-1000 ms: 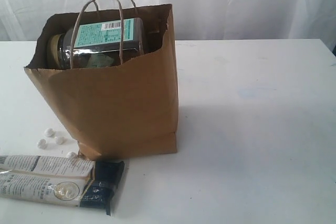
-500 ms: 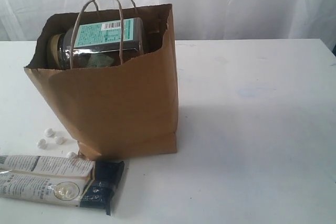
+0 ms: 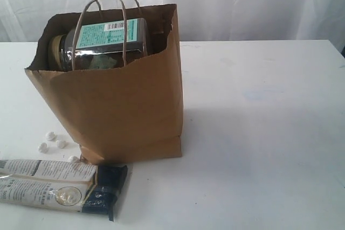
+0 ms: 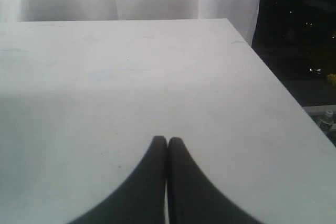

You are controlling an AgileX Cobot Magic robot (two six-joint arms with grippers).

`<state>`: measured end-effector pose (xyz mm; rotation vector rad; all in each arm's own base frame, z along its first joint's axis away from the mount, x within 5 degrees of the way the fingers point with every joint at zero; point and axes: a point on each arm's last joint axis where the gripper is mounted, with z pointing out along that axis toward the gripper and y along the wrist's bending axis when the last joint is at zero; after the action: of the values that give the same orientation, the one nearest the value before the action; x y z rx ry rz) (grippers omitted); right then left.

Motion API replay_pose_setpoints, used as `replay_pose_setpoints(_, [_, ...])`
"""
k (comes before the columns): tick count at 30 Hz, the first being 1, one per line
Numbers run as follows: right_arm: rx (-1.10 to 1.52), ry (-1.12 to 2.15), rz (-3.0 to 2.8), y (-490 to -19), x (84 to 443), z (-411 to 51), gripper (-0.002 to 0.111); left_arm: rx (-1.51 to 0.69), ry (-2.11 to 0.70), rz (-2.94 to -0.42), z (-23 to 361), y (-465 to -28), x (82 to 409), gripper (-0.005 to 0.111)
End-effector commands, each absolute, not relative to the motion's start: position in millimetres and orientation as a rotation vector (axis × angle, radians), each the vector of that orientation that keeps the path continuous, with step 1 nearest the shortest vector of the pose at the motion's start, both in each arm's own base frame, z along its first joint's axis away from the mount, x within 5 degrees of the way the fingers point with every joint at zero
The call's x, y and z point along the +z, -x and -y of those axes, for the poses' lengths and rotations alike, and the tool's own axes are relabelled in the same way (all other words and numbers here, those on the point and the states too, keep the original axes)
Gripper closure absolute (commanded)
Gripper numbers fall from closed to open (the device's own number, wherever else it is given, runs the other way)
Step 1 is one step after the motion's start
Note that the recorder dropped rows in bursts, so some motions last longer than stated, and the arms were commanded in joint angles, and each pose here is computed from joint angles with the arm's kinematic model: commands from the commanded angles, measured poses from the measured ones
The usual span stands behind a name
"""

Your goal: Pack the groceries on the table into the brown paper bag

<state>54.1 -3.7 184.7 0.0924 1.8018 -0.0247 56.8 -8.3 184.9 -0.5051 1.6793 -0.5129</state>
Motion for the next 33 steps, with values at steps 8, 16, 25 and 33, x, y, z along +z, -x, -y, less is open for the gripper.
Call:
replay_pose_setpoints(8, [-0.034,-0.084,-1.794,-54,185,4,0.108,-0.456,0.607,-1.311,-11,-56,211,0.107])
replay_pose_setpoints(16, [-0.034,-0.084,-1.794,-54,185,4,0.108,-0.437,0.542,-1.101,-14,-44,260,0.107])
replay_pose_setpoints(25, [-0.034,-0.084,-1.796,-54,185,4,0.108,0.102,0.195,-1.09,-17,-60,329,0.107])
replay_pose_setpoints(33, [-0.034,-0.084,-1.796,-54,185,4,0.108,0.202,0.058,-1.681,-22,-166,264,0.107])
